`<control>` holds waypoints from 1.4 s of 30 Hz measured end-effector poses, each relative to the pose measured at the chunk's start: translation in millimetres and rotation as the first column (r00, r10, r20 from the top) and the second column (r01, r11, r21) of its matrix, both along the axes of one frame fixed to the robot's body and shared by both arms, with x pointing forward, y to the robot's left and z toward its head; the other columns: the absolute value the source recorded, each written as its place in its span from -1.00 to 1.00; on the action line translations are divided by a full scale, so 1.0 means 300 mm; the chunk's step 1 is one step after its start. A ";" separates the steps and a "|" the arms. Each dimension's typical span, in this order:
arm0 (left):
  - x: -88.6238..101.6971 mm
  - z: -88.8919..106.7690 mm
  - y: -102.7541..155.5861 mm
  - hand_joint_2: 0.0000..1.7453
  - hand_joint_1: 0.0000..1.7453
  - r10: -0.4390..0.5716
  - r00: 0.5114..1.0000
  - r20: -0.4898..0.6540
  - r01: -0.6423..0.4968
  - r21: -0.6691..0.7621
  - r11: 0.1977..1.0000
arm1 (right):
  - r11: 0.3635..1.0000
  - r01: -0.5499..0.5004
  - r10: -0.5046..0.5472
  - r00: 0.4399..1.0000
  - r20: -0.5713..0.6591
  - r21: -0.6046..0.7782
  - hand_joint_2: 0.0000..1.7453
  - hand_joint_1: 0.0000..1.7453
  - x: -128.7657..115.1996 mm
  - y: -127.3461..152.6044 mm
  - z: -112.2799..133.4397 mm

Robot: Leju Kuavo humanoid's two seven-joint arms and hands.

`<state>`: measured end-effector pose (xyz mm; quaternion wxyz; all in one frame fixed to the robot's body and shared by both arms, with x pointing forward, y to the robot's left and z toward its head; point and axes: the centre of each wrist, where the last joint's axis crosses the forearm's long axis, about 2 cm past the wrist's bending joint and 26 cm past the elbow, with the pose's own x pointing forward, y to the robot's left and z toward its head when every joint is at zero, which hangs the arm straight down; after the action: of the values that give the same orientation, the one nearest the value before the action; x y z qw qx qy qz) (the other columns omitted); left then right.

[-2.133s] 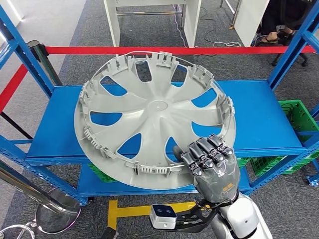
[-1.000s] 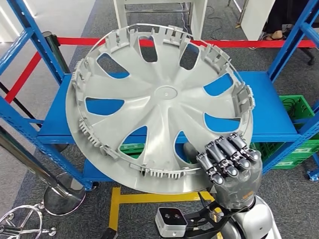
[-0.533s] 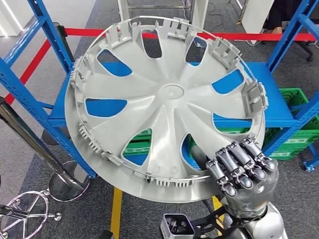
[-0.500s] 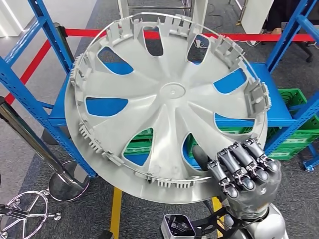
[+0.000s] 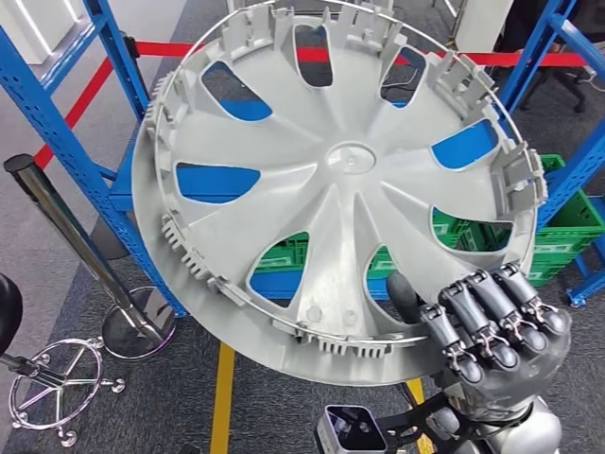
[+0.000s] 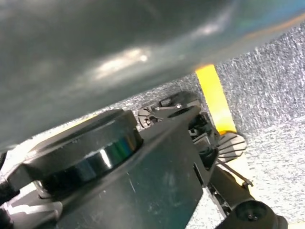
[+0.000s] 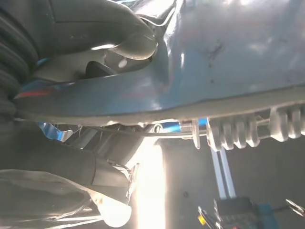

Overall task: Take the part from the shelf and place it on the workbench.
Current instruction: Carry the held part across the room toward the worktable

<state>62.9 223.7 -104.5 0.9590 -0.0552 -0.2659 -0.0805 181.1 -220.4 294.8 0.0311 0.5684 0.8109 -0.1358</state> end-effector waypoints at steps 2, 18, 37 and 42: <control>-0.006 0.000 -0.004 -1.00 -1.00 0.012 1.000 -0.005 -0.012 0.003 1.000 | 1.000 0.010 -0.010 1.000 -0.005 0.001 1.00 1.00 -0.003 -0.007 -0.003; -0.015 0.002 -0.032 -1.00 -1.00 0.042 0.999 -0.020 -0.042 -0.010 0.999 | 0.998 0.060 -0.061 0.997 -0.039 -0.020 1.00 1.00 -0.018 -0.046 -0.030; -0.007 -0.002 0.003 -1.00 -1.00 -0.001 0.999 -0.039 0.002 0.014 1.000 | 0.997 0.074 -0.076 0.996 -0.044 -0.037 1.00 1.00 -0.030 -0.057 -0.036; -0.010 -0.004 0.017 -1.00 -1.00 -0.009 0.999 -0.043 0.010 0.023 1.000 | 0.996 0.079 -0.081 0.995 -0.052 -0.047 1.00 1.00 -0.035 -0.062 -0.043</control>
<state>60.0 228.7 -105.6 0.9647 -0.0468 -0.2443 -0.0868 170.4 -239.0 281.9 0.0163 0.5957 0.7848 -0.1702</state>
